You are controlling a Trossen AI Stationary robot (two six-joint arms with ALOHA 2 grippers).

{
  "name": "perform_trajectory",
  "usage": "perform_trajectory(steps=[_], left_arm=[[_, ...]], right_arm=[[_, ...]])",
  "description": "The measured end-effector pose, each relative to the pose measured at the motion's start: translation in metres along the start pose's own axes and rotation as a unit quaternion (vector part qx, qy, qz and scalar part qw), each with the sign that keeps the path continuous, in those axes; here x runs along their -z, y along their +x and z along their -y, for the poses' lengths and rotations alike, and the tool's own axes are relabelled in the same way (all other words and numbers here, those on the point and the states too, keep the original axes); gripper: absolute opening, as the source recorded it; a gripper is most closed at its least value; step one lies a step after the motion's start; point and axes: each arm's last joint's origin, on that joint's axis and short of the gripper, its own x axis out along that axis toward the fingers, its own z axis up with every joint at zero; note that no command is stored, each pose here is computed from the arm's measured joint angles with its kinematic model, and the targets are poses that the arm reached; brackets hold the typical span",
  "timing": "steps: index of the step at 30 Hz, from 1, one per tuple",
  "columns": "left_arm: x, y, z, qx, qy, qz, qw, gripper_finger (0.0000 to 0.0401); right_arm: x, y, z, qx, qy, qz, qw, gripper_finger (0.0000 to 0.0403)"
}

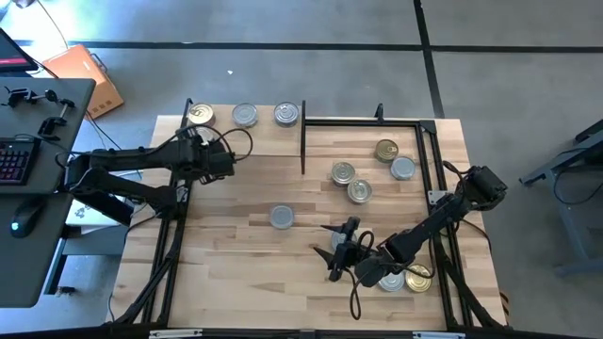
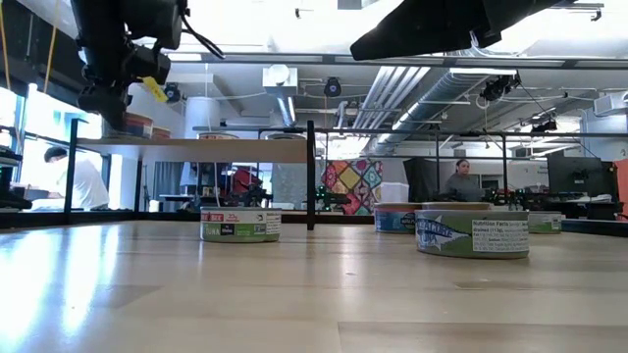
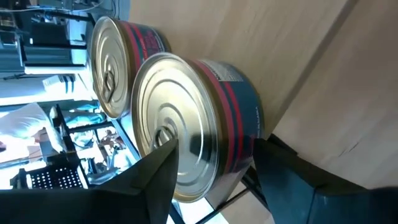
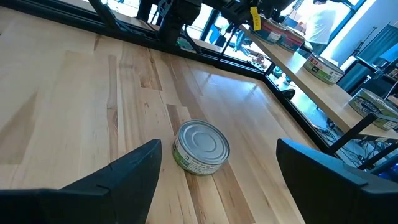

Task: Stack canned seafood by type on shelf
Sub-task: Put the blue tuna can on the shelf aligned with the other blue tuna can, then put the green white tuna can on the shelf aligned with the other green white tuna can

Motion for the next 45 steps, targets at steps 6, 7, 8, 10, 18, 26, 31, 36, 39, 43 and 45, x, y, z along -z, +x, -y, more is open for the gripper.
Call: perform_trajectory(steps=[6,7,8,10,18,26,31,36,39,43,45], left_arm=[[0.0,0.0,-0.001,-0.01,-0.001,0.003,1.0,0.0198],[0.0,0.0,-0.001,-0.013,0.0,0.003,1.0,0.0198],[0.0,0.0,-0.001,-0.016,0.0,0.004,1.0,0.0198],[0.0,0.0,-0.001,-0.023,0.0,0.005,1.0,0.0198],[-0.001,-0.001,-0.002,-0.036,0.002,0.011,0.999,0.0197],[0.0,-0.008,0.005,-0.031,-0.009,0.034,0.999,0.0197],[-0.001,-0.019,0.014,-0.02,-0.043,0.072,0.996,0.0197],[-0.006,-0.038,0.031,0.016,-0.073,0.158,0.985,0.0197],[-0.011,-0.053,0.042,0.047,-0.084,0.222,0.97,0.0197],[-0.016,-0.07,0.06,0.087,-0.084,0.304,0.945,0.0197],[-0.017,-0.075,0.072,0.102,-0.076,0.342,0.931,0.0197]], right_arm=[[0.0,0.0,0.0,0.0,0.0,0.0,1.0,0.0311],[0.0,0.0,0.0,0.0,0.0,0.0,1.0,0.0311],[0.0,0.0,0.0,0.0,0.0,0.0,1.0,0.0311],[0.0,0.0,0.0,0.0,0.0,0.0,1.0,0.0311],[0.0,0.0,0.0,0.0,0.0,0.0,1.0,0.0311],[0.0,0.0,0.0,0.0,0.0,0.0,1.0,0.0311],[0.0,0.0,0.0,0.0,0.001,0.0,1.0,0.0311],[0.0,0.002,0.002,0.003,0.006,-0.001,1.0,0.0311],[0.0,0.007,0.004,-0.005,0.019,-0.005,1.0,0.0311],[0.001,0.014,0.007,-0.038,0.04,-0.011,0.998,0.0311],[0.001,0.017,0.008,-0.051,0.048,-0.013,0.997,0.0311]])
